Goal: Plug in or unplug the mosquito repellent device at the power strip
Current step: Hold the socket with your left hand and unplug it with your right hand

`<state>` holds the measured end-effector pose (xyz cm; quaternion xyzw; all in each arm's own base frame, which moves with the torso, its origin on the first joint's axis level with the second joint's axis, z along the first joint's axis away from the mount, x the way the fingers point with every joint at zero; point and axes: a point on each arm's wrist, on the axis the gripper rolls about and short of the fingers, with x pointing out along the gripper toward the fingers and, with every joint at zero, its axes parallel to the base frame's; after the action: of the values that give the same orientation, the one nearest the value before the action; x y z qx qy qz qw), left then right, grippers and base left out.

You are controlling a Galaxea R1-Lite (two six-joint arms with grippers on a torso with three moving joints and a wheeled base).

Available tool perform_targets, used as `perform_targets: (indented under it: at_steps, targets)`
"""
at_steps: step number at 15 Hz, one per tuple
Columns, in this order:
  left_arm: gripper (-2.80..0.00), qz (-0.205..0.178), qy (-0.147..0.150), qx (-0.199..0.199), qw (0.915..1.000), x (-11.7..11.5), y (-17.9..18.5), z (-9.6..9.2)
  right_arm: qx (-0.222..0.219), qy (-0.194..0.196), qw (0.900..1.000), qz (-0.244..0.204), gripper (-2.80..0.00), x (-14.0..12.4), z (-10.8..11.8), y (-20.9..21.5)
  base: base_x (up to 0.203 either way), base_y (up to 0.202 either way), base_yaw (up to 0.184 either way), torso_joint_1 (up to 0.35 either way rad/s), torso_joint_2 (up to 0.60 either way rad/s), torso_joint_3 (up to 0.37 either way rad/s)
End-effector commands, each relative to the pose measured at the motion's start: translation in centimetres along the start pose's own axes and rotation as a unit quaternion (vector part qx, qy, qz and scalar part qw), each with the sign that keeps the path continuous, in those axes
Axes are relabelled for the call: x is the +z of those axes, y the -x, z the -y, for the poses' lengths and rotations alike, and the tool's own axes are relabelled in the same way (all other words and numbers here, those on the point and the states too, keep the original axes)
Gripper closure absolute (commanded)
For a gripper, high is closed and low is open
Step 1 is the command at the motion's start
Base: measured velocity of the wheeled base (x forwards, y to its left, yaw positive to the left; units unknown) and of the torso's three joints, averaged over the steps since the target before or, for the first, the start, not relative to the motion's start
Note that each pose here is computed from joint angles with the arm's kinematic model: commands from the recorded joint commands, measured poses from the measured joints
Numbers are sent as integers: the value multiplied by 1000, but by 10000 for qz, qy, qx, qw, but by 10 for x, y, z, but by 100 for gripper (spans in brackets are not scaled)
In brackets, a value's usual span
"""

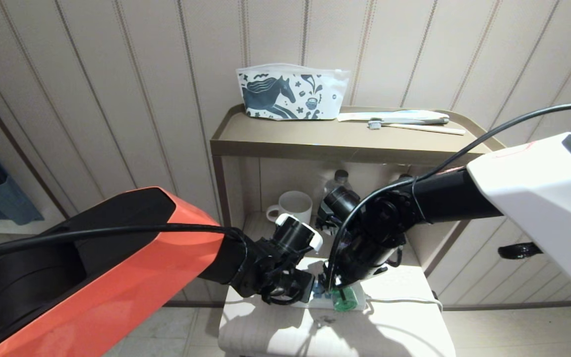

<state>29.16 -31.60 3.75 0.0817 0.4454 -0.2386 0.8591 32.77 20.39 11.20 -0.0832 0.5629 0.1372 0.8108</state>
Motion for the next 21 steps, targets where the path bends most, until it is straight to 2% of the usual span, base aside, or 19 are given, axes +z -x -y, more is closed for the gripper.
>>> perform_targets:
  at_steps: [1,5,13,21]
  targets:
    - [0,-28,2,-1,10000,-2,4,1,-2,15,10000,-45,-280,0,-3,-6,0,0,0,0,0,0]
    - [0,-28,-45,-30,10000,-4,6,6,8,-42,10000,39,-280,5,-6,-17,0,0,0,0,0,0]
    - [0,12,-32,-78,10000,-4,12,11,57,-959,9952,207,-280,12,-11,-11,0,0,0,0,0,0]
    - [0,33,-30,2,10000,-5,12,12,-109,-1026,9943,252,-280,11,-9,-10,0,0,0,0,0,0]
